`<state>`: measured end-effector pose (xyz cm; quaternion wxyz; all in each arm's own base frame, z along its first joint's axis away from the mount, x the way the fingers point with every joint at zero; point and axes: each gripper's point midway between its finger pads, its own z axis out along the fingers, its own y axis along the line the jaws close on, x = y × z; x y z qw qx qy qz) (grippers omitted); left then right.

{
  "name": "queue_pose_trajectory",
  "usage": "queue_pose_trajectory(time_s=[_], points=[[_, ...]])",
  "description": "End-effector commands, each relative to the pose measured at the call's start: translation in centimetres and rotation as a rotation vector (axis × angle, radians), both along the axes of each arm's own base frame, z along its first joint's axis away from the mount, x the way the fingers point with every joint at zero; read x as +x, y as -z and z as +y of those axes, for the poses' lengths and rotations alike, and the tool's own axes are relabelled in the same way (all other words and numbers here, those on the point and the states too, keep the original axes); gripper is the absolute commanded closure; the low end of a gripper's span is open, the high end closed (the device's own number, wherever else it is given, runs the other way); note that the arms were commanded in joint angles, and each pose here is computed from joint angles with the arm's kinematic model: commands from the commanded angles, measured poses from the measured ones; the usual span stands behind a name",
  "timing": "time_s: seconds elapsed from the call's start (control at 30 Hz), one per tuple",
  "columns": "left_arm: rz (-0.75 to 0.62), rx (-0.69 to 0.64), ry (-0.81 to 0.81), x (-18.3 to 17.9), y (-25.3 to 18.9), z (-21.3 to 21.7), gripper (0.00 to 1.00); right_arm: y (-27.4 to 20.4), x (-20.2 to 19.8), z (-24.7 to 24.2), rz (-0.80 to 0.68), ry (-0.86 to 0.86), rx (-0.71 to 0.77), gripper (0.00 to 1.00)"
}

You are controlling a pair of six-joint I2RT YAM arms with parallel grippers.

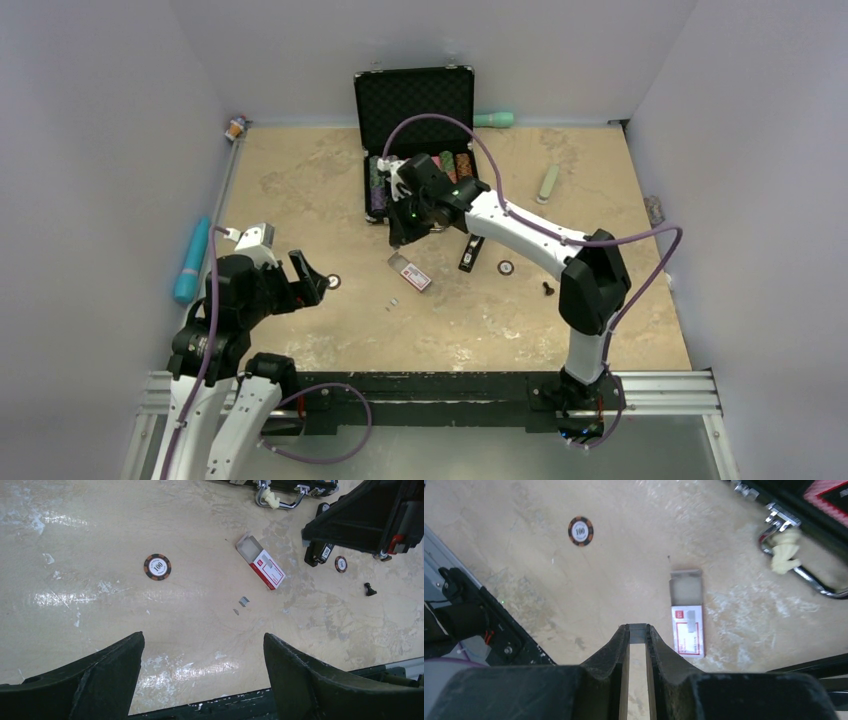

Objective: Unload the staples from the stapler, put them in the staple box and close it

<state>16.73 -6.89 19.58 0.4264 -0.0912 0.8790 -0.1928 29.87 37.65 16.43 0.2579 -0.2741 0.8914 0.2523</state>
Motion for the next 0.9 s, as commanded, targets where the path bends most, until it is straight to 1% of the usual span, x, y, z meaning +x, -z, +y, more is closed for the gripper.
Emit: queue_pose_trajectory(time_s=[0.0,0.13,0.43,0.53,0.67,0.87], points=[[-0.037,-0.001,-0.016,0.5,-0.6,0.2,0.08,0.0,-2.2,1.0,0.065,-0.018,0.080,0.84],[-0.042,-0.004,-0.017,0.4,-0.7,0.2,0.08,2.1,-2.9,1.1,0.120,0.001,0.078,0.84],[-0.049,-0.008,-0.011,0.3,-0.8,0.1,0.09,5.9,-1.8,0.9,0.178,0.124,0.015,0.85],[-0.050,-0.009,-0.007,0.3,-0.8,0.1,0.09,7.3,-1.4,0.6,0.219,0.212,-0.017,0.85],[-0.053,-0.008,-0.010,0.3,-0.9,0.1,0.09,8.3,-1.1,0.5,0.278,0.340,-0.024,0.86],[-0.052,-0.009,-0.006,0.3,-0.9,0.1,0.09,8.1,-0.4,0.7,0.329,0.497,0.003,0.86]])
